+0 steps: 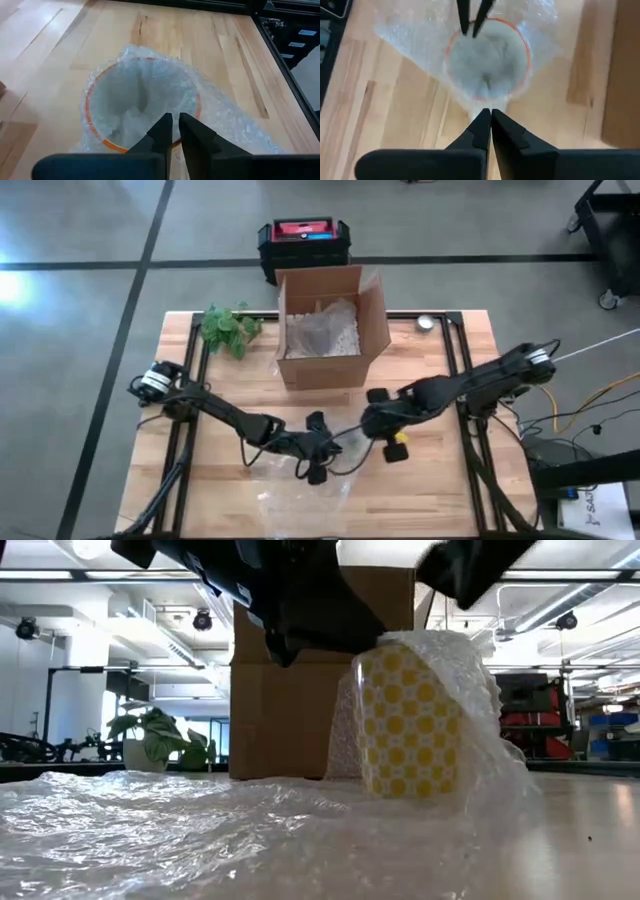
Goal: Wrap mug
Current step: Wrap the yellow mug with a bubble wrap
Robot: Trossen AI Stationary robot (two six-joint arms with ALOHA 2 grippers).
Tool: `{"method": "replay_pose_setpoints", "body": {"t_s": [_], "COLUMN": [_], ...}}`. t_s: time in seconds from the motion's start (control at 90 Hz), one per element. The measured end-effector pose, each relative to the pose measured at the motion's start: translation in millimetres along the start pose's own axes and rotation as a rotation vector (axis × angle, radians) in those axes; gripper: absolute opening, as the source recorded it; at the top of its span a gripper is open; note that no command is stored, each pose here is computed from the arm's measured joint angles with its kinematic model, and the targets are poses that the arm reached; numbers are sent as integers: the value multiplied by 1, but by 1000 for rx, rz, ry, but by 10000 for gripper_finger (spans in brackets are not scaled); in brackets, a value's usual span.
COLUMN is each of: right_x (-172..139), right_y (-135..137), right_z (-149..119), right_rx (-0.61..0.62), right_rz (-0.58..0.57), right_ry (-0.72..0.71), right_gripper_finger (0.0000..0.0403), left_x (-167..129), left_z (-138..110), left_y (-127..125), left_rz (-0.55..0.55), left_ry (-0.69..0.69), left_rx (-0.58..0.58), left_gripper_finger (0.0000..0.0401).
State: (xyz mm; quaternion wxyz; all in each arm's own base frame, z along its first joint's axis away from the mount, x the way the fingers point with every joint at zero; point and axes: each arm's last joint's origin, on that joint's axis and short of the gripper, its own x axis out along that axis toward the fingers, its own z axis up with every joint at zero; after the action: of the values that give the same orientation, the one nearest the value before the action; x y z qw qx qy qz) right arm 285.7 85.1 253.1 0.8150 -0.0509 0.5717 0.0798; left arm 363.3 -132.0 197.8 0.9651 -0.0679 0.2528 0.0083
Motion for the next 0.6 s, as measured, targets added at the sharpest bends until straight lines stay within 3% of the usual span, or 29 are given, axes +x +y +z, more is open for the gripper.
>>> {"method": "replay_pose_setpoints", "body": {"t_s": [0.244, 0.422, 0.6], "right_x": [30, 50, 67], "right_y": [-8, -9, -9], "right_z": [-54, -66, -65], "right_rx": [124, 186, 167], "right_rz": [-71, -47, -55], "right_ry": [-82, -206, -267], "right_gripper_finger": [0, 0, 0], "left_x": [-38, -75, -95], "left_z": [20, 14, -16], "left_y": [5, 13, 12], "left_rz": [9, 83, 169], "left_ry": [33, 240, 481], "left_rx": [-47, -179, -394], "left_gripper_finger": [21, 21, 30]}}
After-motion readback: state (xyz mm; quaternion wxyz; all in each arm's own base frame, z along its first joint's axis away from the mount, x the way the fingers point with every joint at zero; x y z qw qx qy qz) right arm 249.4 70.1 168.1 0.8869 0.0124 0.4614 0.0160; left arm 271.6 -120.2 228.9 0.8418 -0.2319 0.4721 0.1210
